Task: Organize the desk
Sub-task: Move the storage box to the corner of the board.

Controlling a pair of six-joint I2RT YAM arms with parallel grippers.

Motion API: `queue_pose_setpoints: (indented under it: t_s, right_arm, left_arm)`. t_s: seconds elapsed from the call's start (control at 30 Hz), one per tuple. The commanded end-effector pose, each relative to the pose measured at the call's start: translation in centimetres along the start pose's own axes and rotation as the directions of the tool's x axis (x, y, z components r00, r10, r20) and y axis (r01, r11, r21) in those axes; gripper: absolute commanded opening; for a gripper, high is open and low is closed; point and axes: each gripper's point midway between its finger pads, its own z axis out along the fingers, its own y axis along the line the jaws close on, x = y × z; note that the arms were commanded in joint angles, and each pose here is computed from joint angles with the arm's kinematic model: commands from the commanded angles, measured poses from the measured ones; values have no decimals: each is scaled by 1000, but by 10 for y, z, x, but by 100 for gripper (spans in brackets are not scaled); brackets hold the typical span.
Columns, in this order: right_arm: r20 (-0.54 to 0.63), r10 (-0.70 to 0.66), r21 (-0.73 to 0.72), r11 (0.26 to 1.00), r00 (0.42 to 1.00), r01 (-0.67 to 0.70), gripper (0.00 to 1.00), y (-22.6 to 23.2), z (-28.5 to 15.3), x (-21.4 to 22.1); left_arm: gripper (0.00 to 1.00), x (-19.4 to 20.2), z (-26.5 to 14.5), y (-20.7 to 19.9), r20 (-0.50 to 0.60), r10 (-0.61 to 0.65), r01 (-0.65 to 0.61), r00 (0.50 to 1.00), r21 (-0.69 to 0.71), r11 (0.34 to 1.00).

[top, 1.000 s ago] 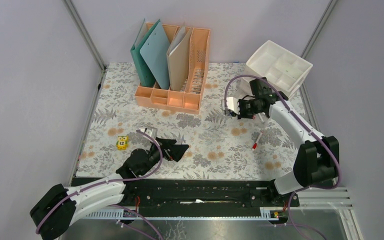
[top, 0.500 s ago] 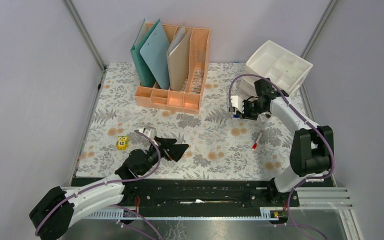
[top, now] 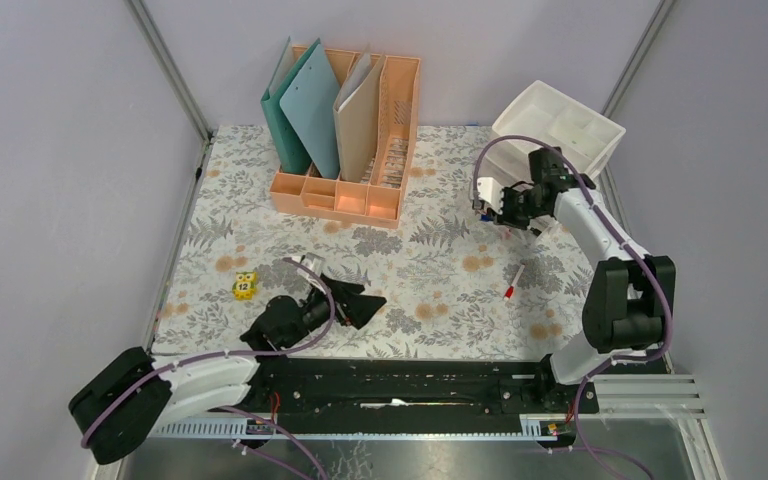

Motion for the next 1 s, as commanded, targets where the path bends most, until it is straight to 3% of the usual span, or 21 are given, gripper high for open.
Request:
queue_pose_setpoints:
  t_s: [0.0,0.43,0.97]
  right_arm:
    - [31,-11,66,998,999,9,5,-11,-24,-13]
    - [11,44,-15,999,999,-43,5,23,-6,6]
    - [-3,86,15,996,996,-86,5,1,-10,23]
  left_arm:
    - [99,-9,4,-28,23,-18,14,1000,141,990]
    - [99,7,21,-48,-88,-70,91,994,252,964]
    - [99,15,22,-48,-118,-80,108,990,259,960]
